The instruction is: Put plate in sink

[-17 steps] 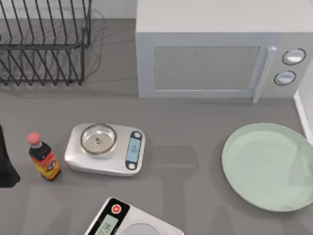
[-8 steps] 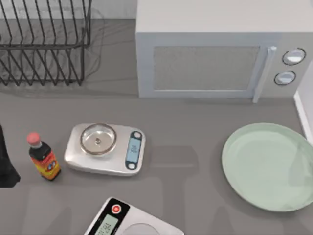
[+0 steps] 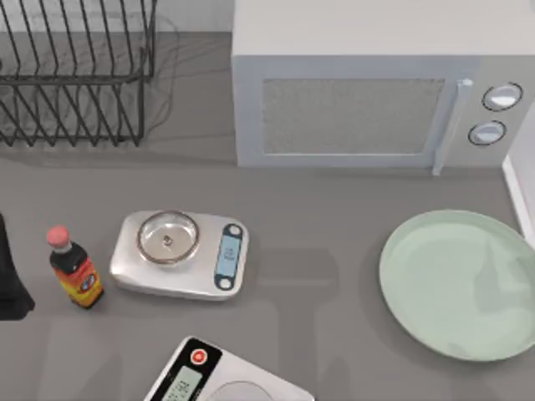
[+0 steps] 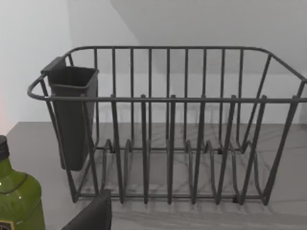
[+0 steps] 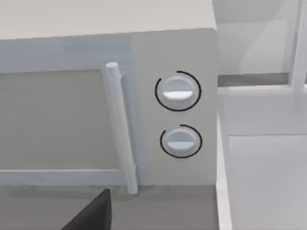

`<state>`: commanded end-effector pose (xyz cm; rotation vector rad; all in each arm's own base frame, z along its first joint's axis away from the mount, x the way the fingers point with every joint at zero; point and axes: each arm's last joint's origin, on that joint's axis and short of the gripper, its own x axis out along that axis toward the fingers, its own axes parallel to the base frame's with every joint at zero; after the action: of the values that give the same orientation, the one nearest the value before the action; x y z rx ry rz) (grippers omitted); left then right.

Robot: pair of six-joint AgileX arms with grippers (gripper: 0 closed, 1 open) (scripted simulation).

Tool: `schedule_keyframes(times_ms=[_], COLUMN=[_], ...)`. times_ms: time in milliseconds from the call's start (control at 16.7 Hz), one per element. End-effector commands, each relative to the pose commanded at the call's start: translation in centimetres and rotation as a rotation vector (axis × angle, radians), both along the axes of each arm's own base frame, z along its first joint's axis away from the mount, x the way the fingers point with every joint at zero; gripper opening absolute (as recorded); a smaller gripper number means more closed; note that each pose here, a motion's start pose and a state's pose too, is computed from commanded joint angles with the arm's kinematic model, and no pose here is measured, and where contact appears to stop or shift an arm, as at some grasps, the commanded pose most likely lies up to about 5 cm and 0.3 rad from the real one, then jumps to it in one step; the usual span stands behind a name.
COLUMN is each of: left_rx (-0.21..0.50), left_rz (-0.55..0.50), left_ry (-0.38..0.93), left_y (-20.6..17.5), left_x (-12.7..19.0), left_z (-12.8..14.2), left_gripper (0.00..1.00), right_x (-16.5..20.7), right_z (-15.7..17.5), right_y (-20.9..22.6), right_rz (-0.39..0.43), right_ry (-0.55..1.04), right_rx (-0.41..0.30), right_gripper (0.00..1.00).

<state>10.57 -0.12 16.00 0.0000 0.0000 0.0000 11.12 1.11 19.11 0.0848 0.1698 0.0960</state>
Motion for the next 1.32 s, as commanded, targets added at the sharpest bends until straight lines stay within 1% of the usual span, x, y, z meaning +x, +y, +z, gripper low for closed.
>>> schedule_keyframes(times_ms=[180,300,420,600,720,960,1140,1320], left_rx=[0.000,0.000,0.000,0.000,0.000,0.000,0.000,0.000], left_rz=[0.000,0.000,0.000,0.000,0.000,0.000,0.000,0.000], left_ry=[0.000,0.000,0.000,0.000,0.000,0.000,0.000,0.000], left_y=[0.0,0.0,0.0,0.0,0.0,0.0,0.0,0.0], left_x=[0.0,0.0,0.0,0.0,0.0,0.0,0.0,0.0], left_z=[0.0,0.0,0.0,0.0,0.0,0.0,0.0,0.0], left_gripper=[1.00,1.00,1.00,1.00,1.00,1.00,1.00,1.00], right_x=[1.4,3.0,5.2,9.2,11.9,16.2,18.1,18.9], right_z=[2.8,4.6,6.1,6.8,6.2,3.0,1.0,0.0], right_y=[1.4,2.8,4.7,8.2,10.9,15.7,18.0,18.9], right_rz=[0.074,0.114,0.139,0.143,0.125,0.058,0.009,-0.016], right_ry=[0.186,0.338,0.505,0.765,0.934,1.218,1.344,1.397], right_rx=[0.057,0.082,0.089,0.066,0.031,-0.057,-0.107,-0.130], right_gripper=[1.00,1.00,1.00,1.00,1.00,1.00,1.00,1.00])
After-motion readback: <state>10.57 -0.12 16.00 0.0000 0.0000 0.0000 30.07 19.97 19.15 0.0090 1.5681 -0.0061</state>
